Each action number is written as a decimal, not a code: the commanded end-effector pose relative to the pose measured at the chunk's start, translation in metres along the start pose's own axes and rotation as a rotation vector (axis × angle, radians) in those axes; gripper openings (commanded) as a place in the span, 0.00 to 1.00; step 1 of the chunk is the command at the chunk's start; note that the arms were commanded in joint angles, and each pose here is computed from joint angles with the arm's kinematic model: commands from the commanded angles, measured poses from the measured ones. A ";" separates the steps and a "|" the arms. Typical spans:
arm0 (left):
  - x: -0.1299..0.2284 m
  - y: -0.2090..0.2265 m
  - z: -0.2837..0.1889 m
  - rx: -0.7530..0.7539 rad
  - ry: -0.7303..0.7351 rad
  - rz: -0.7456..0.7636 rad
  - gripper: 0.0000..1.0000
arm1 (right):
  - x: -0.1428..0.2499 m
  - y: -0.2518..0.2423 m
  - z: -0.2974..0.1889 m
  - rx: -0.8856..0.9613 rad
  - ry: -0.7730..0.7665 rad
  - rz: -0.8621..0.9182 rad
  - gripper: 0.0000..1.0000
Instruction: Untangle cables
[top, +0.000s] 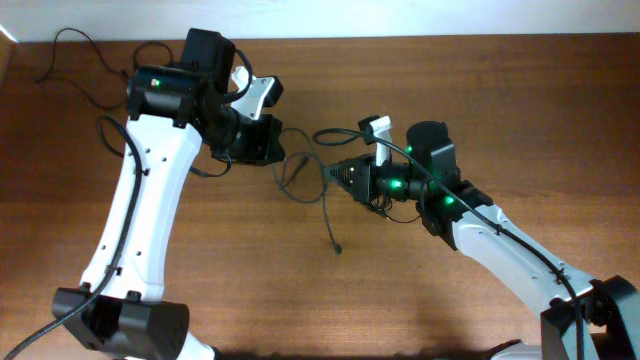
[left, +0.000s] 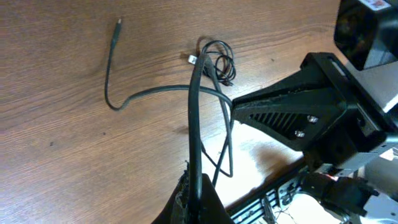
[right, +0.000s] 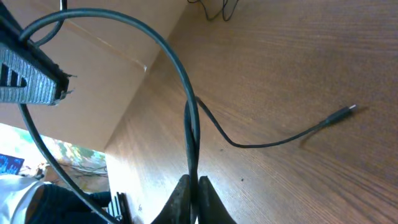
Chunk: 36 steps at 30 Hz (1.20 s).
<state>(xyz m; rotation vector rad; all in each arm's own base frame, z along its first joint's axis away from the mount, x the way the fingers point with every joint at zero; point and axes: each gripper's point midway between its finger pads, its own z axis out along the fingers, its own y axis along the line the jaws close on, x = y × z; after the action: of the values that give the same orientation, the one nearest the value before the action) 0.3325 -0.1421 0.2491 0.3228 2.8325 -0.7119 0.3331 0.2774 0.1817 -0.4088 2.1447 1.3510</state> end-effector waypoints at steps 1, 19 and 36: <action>-0.002 -0.002 -0.012 -0.018 -0.040 0.003 0.00 | -0.005 0.003 0.001 -0.003 -0.008 -0.018 0.04; 0.000 -0.022 -0.012 0.096 -0.029 0.029 0.00 | -0.006 -0.007 0.001 0.051 -0.022 -0.014 0.21; -0.001 -0.005 -0.011 0.000 -0.035 0.024 0.00 | -0.003 -0.042 -0.004 0.234 -0.058 0.144 0.04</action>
<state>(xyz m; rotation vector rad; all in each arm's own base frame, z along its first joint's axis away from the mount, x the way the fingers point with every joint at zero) 0.3293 -0.1492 0.2528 0.3313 2.8230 -0.7831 0.3429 0.2663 0.1641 -0.2592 2.2424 1.2578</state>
